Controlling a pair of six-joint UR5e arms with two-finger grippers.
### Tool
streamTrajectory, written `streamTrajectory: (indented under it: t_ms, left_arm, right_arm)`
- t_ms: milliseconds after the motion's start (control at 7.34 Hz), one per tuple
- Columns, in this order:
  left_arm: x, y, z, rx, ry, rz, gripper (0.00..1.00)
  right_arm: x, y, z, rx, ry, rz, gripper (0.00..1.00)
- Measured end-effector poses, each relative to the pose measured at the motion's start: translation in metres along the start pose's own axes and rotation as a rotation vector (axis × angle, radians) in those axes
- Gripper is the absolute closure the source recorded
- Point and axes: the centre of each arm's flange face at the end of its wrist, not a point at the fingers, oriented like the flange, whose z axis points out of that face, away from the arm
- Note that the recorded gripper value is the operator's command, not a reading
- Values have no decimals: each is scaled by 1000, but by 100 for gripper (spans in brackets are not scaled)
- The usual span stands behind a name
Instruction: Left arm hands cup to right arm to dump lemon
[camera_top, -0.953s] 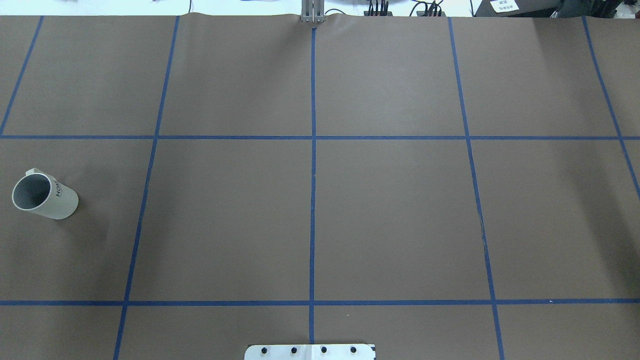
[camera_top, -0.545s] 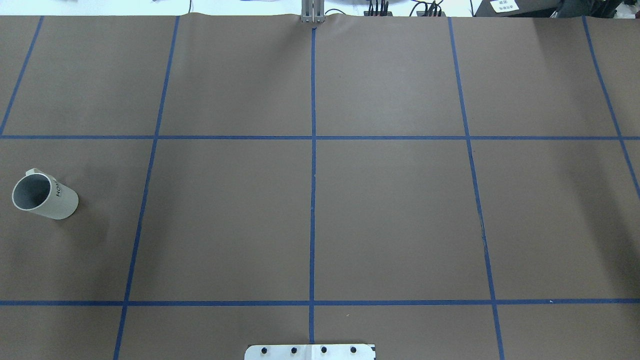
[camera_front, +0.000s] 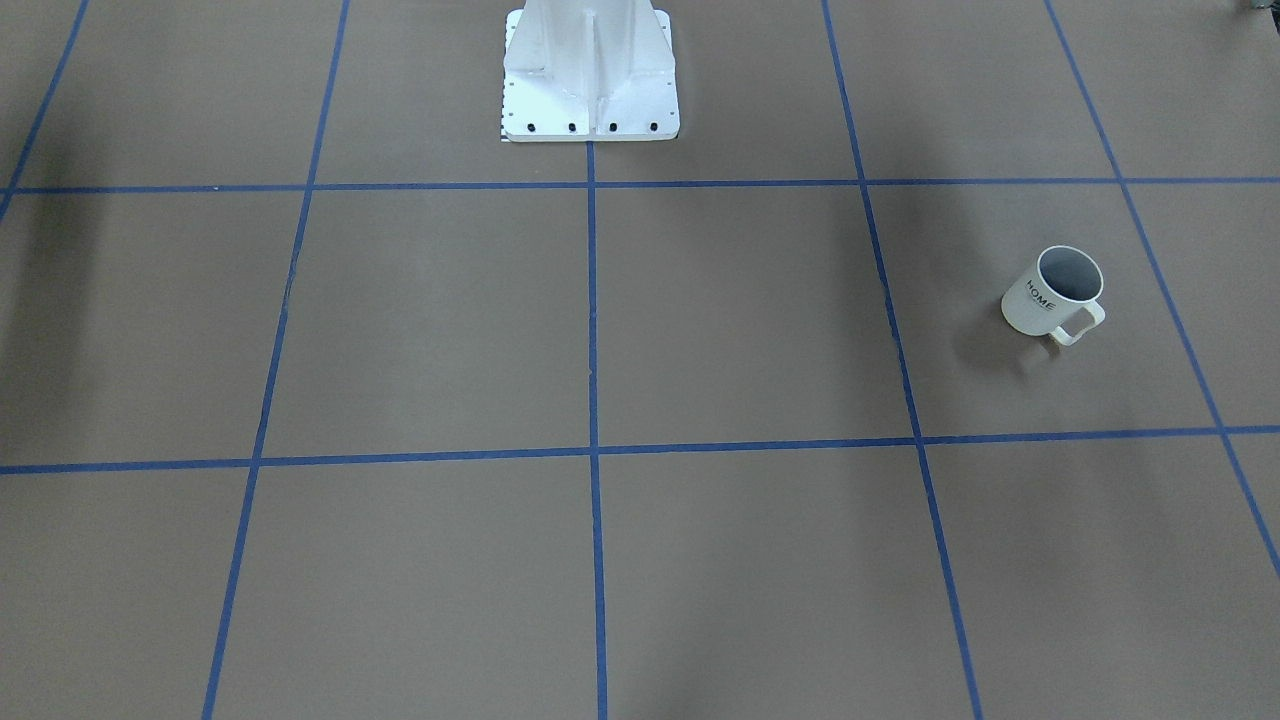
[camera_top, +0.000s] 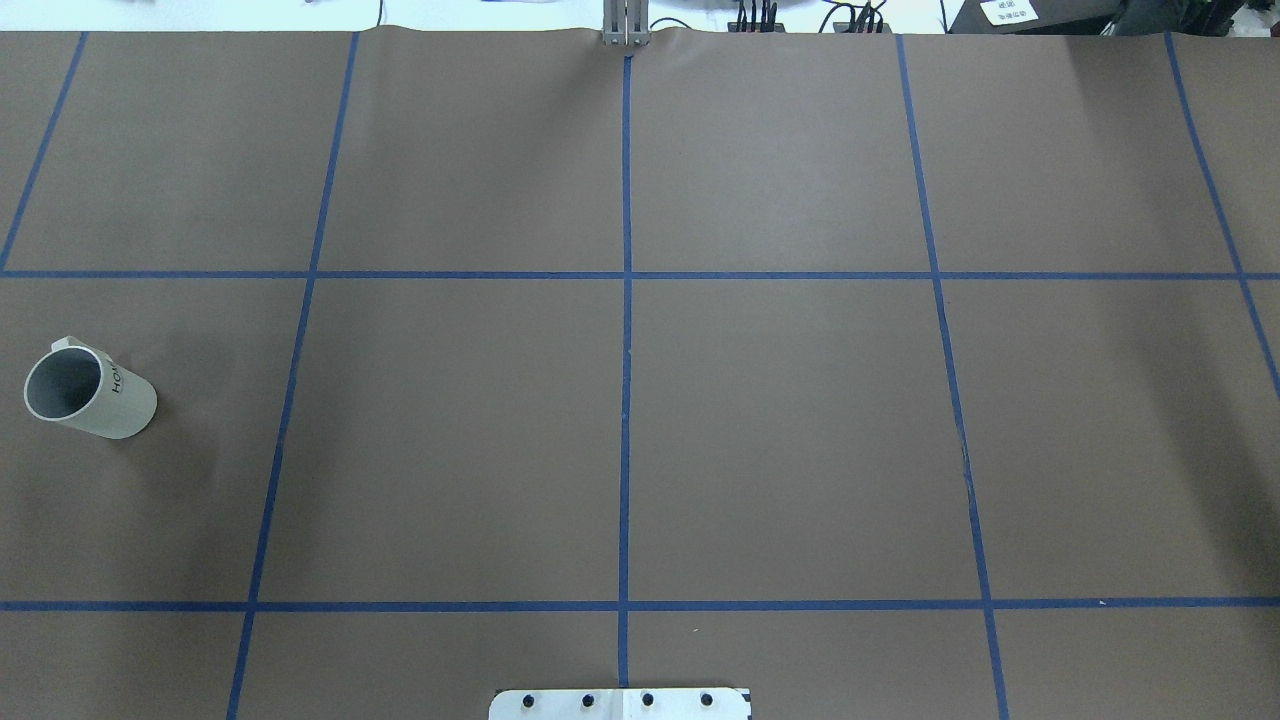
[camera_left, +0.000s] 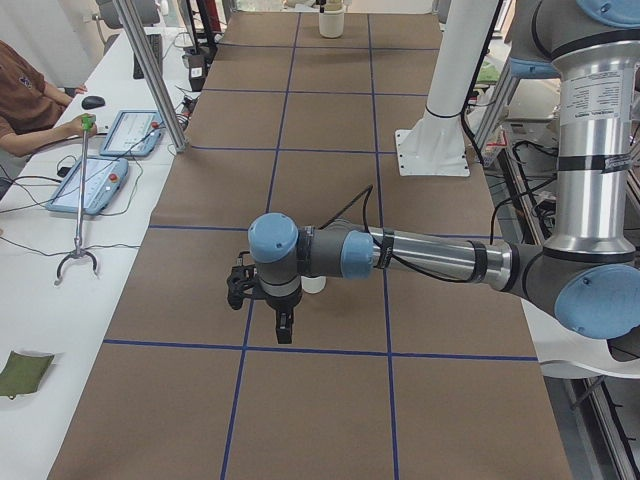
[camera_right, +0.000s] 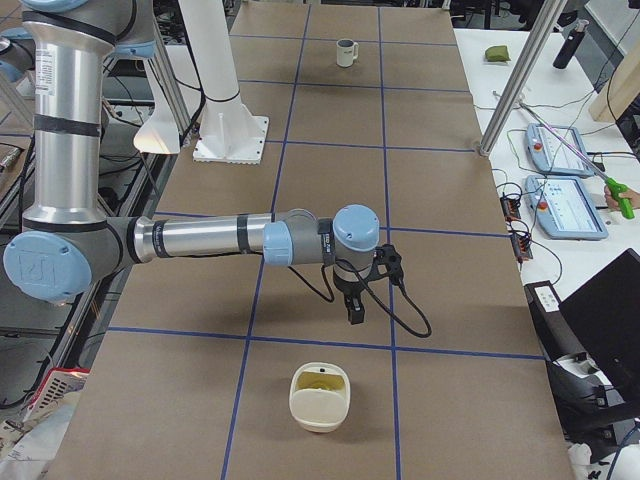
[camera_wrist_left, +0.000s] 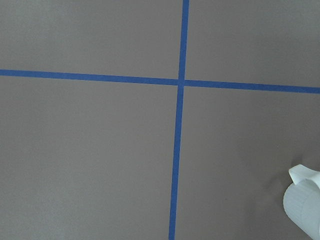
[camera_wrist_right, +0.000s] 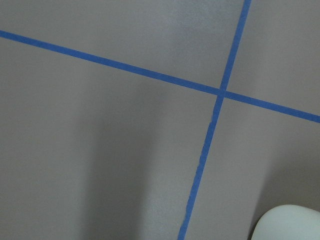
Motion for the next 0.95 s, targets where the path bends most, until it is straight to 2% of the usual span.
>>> streamTrajectory:
  t_ms: [409,953]
  left_arm:
    - [4,-1,-2,5,5,8,0]
    - [4,2,3,-11,63,-1,0]
  right_arm:
    - [-1,-3,-1,3,1,-3,0]
    - [-2,-3,-2,4,0,-9,0]
